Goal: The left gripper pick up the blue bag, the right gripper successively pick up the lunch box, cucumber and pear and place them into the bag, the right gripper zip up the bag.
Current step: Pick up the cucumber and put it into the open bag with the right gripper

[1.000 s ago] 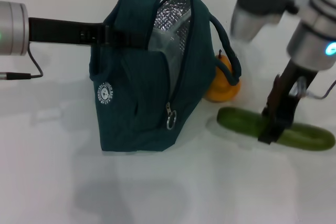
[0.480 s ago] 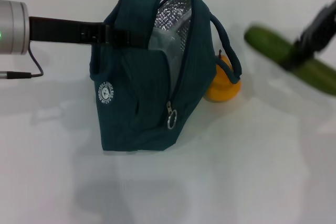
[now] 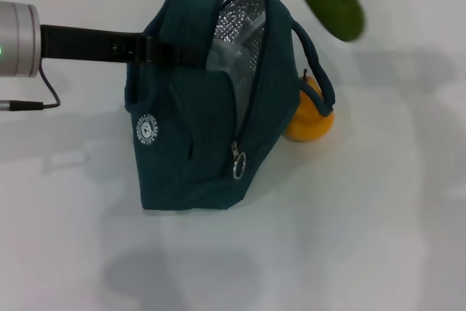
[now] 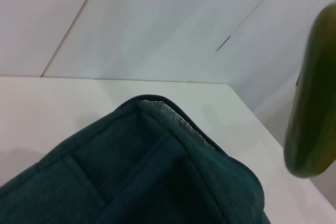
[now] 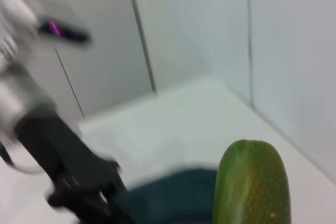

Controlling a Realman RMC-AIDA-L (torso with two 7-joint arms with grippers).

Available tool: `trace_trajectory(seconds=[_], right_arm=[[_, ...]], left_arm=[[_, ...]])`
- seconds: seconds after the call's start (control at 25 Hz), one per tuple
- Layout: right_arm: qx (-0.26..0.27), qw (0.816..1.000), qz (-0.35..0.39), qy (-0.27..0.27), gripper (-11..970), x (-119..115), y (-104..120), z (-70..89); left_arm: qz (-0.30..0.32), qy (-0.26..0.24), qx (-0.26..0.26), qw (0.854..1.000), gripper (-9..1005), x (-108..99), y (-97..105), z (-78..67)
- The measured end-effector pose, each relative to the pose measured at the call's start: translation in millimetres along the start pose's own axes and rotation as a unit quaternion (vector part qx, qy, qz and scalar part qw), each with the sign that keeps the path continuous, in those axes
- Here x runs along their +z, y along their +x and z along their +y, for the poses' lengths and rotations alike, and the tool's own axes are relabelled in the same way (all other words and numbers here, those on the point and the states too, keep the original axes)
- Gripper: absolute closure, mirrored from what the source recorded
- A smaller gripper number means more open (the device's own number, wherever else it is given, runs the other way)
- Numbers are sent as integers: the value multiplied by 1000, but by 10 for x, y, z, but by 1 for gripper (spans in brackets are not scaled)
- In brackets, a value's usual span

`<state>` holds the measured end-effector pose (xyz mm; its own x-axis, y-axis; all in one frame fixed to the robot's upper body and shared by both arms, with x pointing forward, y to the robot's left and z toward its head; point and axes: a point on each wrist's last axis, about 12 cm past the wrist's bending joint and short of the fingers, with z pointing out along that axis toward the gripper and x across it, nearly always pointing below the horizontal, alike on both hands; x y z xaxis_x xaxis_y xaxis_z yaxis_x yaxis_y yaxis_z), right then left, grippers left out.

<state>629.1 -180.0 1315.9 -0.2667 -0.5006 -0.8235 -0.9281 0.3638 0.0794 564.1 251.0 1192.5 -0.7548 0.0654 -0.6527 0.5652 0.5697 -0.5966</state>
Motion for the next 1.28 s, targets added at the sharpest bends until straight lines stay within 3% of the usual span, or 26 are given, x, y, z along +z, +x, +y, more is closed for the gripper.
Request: trace_trajectory(seconds=[0.2,0.48,0.76,1.0,1.28], right_arm=[[-29,996,-74,-25,375,146,97,70],[-47,985,-161,-39,375,339,429,109],[-66,954,-281,-76,375,584,799,209],[-53,946,-311,-75,375,670,994,197],[-33,951,-300,-74,376,821,1242,197]], left_arm=[[-3,4,2,1000,952,0,5,-3],[-2,6,-1,1000,952,10,17,4],[-2,8,-2,1000,952,10,30,17],[-3,9,-2,1000,952,7,27,16],[-3,10,-6,1000,951,14,40,31]])
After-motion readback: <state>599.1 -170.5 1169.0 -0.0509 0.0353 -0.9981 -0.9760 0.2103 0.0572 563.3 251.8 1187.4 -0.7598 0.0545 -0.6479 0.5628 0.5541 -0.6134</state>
